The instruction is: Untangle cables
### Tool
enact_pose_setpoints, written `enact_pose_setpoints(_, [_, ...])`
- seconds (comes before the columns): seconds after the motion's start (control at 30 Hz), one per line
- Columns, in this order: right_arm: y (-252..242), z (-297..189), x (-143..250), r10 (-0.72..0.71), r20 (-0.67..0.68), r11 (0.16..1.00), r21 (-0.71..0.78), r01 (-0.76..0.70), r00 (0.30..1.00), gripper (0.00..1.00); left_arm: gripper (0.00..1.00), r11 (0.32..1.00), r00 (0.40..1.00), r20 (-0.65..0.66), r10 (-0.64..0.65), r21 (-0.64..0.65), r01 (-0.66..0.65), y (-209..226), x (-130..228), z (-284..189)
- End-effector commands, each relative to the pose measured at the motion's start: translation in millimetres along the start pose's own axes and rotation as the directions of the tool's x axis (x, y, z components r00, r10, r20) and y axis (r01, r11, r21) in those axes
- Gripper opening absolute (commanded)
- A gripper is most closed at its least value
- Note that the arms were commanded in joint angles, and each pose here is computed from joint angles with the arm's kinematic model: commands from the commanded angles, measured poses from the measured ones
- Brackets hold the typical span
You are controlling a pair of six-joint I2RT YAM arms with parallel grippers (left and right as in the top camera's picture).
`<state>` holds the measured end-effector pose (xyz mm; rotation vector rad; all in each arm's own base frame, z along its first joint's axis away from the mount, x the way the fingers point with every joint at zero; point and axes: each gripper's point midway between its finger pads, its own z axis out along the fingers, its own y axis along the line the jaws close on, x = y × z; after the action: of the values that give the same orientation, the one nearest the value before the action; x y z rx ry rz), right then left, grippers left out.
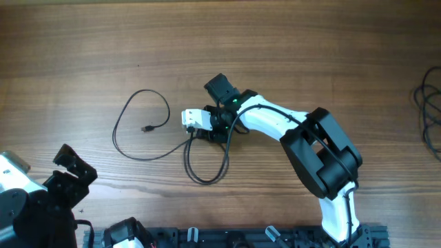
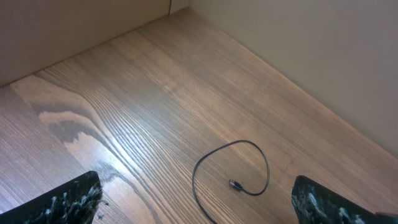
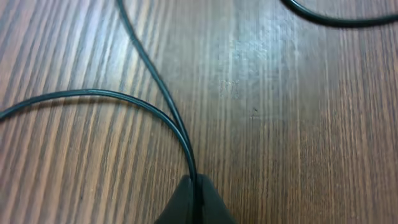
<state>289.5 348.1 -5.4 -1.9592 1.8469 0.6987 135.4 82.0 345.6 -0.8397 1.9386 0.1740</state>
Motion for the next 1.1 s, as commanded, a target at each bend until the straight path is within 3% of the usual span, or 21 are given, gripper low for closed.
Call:
enact_pose_setpoints(0.0, [-17.3, 8.5, 35.5, 0.203, -0.151, 0.976, 0.116, -0.187, 0.967, 0.04, 1.00, 1.000, 1.000, 0.016, -0.001, 0.021, 0.001, -3.5, -4.1, -4.5])
enact_pose_setpoints(0.17, [-67.6, -68.0, -34.3, 0.172, 0.028, 0.932, 0.320, -0.171, 0.985, 0.04, 1.00, 1.000, 1.000, 0.015, -0.001, 0.021, 0.001, -3.5, -3.9, -4.4])
enact_pose_setpoints(0.3, [-117.1, -155.4, -47.7, 0.275, 0.193, 0.760, 0.556, -0.336, 0.942, 0.04, 1.00, 1.000, 1.000, 0.016, -0.001, 0.021, 0.001, -3.5, -4.0, -4.5])
enact_pose_setpoints(0.4, [-137.7, -222.3, -43.9, 0.293, 0.308, 0.634, 0.646, -0.425, 0.905, 0.04, 1.00, 1.000, 1.000, 0.015, -0.001, 0.021, 0.001, -3.5, -3.8, -4.4])
enact_pose_setpoints(0.6, [-154.0, -401.2, 20.9, 0.285, 0.499, 0.250, 0.785, -0.566, 0.818, 0.04, 1.00, 1.000, 1.000, 0.014, -0.001, 0.020, 0.001, -3.4, -3.7, -4.4])
enact_pose_setpoints(0.73, [-130.3, -553.1, 102.1, 0.192, 0.662, -0.190, 0.750, -0.634, 0.725, 0.04, 1.00, 1.000, 1.000, 0.014, -0.001, 0.020, 0.001, -3.4, -3.7, -4.4])
enact_pose_setpoints(0.8, [-97.6, -630.1, 140.9, 0.041, 0.776, -0.389, 0.593, -0.705, 0.630, 0.04, 1.00, 1.000, 1.000, 0.015, -0.001, 0.021, 0.001, -3.5, -3.8, -4.4])
enact_pose_setpoints(0.83, [-71.5, -671.6, 163.0, -0.088, 0.835, -0.475, 0.444, -0.760, 0.543, 0.04, 1.00, 1.000, 1.000, 0.014, -0.001, 0.020, 0.001, -3.4, -3.7, -4.4])
enact_pose_setpoints(0.9, [-36.5, -715.8, 184.5, -0.282, 0.875, -0.484, 0.225, -0.846, 0.394, 0.04, 1.00, 1.000, 1.000, 0.014, -0.001, 0.020, 0.001, -3.4, -3.7, -4.4])
enact_pose_setpoints(0.97, [4.2, -759.2, 202.3, -0.498, 0.861, -0.299, -0.060, -0.952, 0.102, 0.04, 1.00, 1.000, 1.000, 0.013, -0.001, 0.020, 0.001, -3.3, -3.5, -4.4])
enact_pose_setpoints(1.0, [16.5, -770.5, 207.1, -0.543, 0.837, -0.166, -0.190, -0.968, -0.071, 0.04, 1.00, 1.000, 1.000, 0.013, -0.001, 0.020, 0.001, -3.3, -3.4, -4.4])
enact_pose_setpoints(1.07, [30.9, -781.4, 219.3, -0.549, 0.764, 0.024, -0.390, -0.920, -0.338, 0.04, 1.00, 1.000, 1.000, 0.008, 0.000, 0.018, 0.000, -2.9, -2.2, -4.4])
